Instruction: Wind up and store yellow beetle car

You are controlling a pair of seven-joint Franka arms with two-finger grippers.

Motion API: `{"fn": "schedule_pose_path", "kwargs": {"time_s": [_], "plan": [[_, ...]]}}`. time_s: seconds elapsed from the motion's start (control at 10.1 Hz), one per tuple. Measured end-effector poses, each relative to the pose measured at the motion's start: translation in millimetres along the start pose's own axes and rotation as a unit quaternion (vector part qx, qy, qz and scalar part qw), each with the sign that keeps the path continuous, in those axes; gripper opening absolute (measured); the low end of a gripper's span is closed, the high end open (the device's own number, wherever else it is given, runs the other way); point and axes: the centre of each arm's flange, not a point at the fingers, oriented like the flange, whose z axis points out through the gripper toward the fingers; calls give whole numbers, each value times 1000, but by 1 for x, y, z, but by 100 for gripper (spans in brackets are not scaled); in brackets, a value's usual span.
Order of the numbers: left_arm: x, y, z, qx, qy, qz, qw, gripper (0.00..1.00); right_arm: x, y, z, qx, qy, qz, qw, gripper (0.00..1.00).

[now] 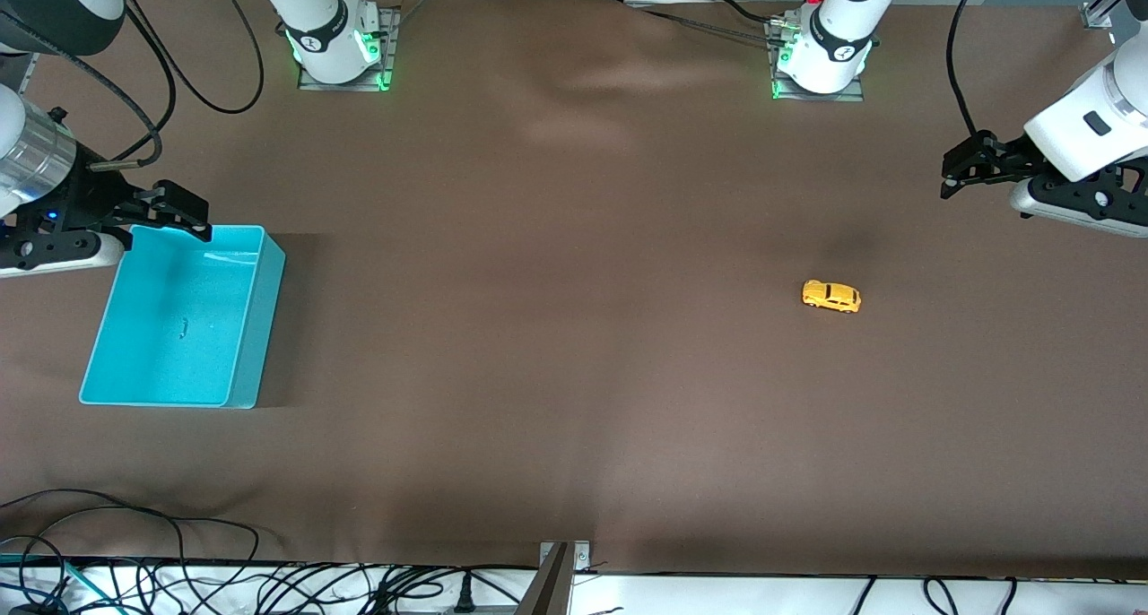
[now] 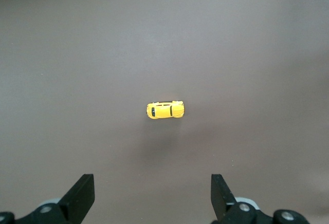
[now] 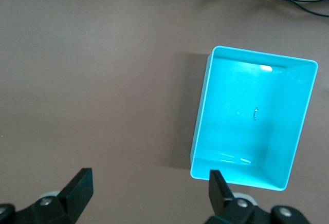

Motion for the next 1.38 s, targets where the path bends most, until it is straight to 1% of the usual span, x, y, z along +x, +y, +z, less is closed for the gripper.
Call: {"fn": "schedule_pose_path", "kwargs": {"time_s": [0.3, 0.99, 1.38], "plan": [[0, 0, 0, 0, 0, 0, 1000, 100, 0, 5, 1, -6, -1, 3, 1000, 100], [0, 0, 0, 0, 0, 0, 1000, 100, -1, 6, -2, -6, 1, 4, 1000, 100], [0, -3, 1, 0, -1, -2, 1000, 100, 7, 4, 23, -7, -19, 3, 1000, 100]]}}
